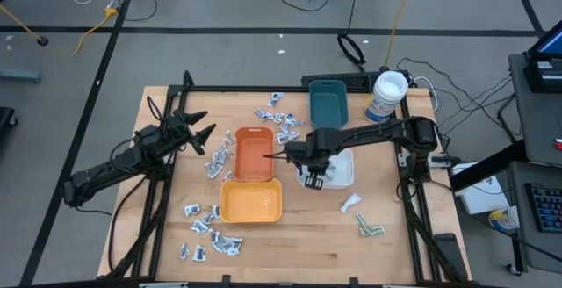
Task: Pick & Place First Aid Supplies
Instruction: Put the green sachet into the white bin
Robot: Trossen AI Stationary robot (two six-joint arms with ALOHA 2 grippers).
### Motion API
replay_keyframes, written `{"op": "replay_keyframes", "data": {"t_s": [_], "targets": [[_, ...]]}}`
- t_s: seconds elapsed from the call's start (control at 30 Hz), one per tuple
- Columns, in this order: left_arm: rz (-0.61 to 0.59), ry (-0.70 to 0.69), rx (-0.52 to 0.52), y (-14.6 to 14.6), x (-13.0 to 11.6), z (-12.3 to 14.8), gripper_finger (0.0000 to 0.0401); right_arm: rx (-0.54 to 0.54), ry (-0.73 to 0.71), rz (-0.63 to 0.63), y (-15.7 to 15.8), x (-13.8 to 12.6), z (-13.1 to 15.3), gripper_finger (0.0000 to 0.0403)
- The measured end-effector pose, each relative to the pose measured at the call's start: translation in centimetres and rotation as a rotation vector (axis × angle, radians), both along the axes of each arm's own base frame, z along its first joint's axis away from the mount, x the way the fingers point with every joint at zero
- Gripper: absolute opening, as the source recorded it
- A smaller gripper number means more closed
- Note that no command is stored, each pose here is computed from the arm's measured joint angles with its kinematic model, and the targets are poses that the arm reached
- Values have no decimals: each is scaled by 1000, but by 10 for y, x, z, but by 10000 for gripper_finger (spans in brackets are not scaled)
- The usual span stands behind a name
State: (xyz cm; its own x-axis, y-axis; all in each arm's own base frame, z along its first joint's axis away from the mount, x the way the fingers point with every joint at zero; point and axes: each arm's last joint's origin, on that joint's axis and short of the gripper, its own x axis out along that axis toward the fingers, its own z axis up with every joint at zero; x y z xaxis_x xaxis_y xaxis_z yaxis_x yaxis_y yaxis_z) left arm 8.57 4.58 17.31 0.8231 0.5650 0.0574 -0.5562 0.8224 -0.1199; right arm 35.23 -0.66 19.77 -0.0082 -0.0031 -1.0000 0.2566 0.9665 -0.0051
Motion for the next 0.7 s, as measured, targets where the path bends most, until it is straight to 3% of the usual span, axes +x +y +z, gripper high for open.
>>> {"op": "replay_keyframes", "data": {"t_s": [0.13, 0.23, 0.4, 0.53, 0.7], "targets": [[0, 0, 0, 0, 0, 0, 308, -31, 27, -4, -1, -4, -6, 14], [0, 0, 0, 0, 0, 0, 308, -24, 39, -3, -2, -5, -6, 44], [0, 0, 0, 0, 0, 0, 308, -30, 34, -18, -2, -5, -4, 134], [0, 0, -1, 0, 0, 0, 308, -94, 15, -93, -4, -6, 2, 209], [0, 0, -1, 0, 0, 0, 308, -101, -6, -142, -4, -9, 10, 269]]}}
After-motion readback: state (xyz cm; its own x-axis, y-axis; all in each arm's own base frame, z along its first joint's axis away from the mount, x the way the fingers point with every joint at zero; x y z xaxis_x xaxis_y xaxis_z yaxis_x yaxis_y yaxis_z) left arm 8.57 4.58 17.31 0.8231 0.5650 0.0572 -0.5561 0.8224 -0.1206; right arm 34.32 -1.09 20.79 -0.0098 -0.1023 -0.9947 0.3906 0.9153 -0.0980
